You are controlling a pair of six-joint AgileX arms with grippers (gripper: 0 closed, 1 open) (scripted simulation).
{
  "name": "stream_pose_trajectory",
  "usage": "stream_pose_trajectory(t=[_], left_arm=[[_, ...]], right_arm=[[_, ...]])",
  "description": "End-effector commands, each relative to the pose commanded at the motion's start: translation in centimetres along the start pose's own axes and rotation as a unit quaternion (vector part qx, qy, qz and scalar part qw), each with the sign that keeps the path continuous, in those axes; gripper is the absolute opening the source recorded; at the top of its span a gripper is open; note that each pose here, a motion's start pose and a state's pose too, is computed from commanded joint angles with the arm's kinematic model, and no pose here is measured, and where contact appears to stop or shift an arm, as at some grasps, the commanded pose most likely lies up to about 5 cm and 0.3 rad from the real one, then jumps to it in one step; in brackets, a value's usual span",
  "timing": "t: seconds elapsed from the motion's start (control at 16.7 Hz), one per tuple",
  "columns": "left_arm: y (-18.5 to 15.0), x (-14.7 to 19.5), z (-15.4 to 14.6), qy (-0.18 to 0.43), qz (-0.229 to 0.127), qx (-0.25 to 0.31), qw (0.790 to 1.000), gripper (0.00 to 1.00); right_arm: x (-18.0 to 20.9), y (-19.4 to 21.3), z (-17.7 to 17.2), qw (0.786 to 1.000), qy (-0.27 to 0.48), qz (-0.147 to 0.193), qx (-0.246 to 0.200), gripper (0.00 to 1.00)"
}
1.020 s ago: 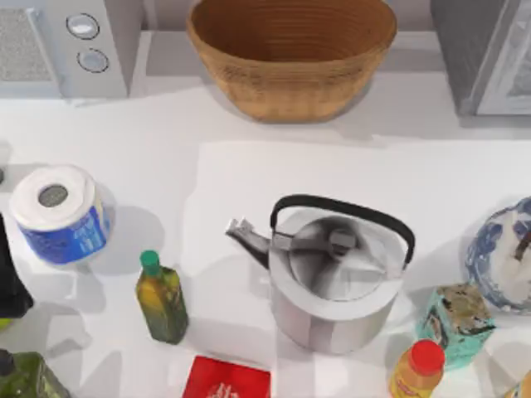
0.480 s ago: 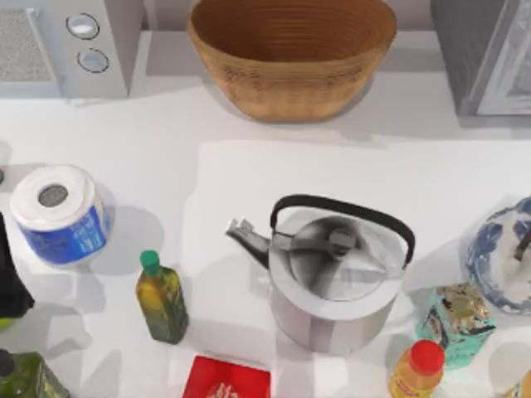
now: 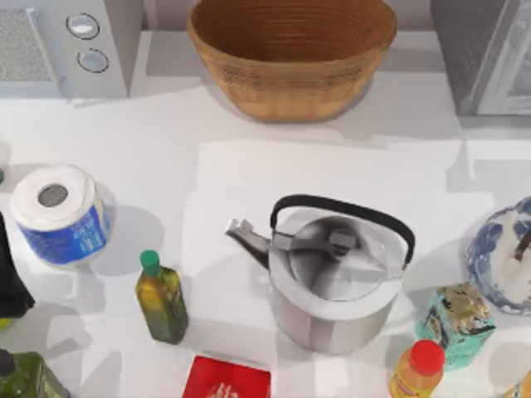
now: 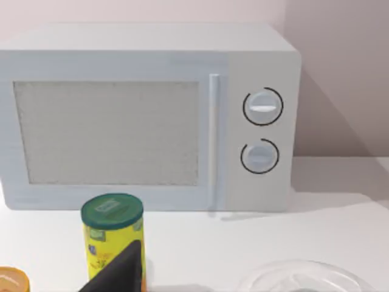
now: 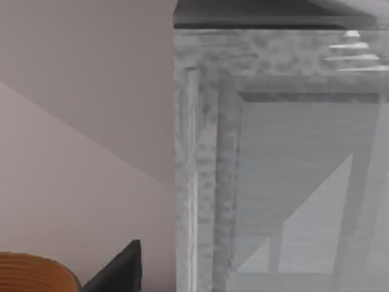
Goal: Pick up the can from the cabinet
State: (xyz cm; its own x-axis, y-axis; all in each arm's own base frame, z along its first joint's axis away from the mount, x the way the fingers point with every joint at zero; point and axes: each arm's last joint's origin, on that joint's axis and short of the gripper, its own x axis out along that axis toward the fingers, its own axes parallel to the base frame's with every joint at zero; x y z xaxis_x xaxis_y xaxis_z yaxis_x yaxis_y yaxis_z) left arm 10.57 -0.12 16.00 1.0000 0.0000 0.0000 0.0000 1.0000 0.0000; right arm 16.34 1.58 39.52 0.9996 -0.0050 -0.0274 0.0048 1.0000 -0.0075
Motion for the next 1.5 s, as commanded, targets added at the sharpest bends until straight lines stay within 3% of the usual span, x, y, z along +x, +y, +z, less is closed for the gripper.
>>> stream_pose_trajectory(t=[0.3,0.6,1.14,1.5], left_arm=[[0.0,0.0,0.0,0.0,0.0,0.0,1.0,1.0],[0.0,0.0,0.0,0.0,0.0,0.0,1.0,1.0],[0.0,0.0,0.0,0.0,0.0,0.0,1.0,1.0],[0.0,0.0,0.0,0.0,0.0,0.0,1.0,1.0]], right_arm=[[5.0,1.5,7.7,1.0,-0.007,-0.001,0.001,1.0],[8.4,2.9,11.4,1.0,-0.014,0.002,0.003,1.0],[9.3,3.0,11.6,1.0,-0.017,0.001,0.004,1.0],[14.2,2.6,9.5,1.0,-0.018,-0.003,0.004,1.0]])
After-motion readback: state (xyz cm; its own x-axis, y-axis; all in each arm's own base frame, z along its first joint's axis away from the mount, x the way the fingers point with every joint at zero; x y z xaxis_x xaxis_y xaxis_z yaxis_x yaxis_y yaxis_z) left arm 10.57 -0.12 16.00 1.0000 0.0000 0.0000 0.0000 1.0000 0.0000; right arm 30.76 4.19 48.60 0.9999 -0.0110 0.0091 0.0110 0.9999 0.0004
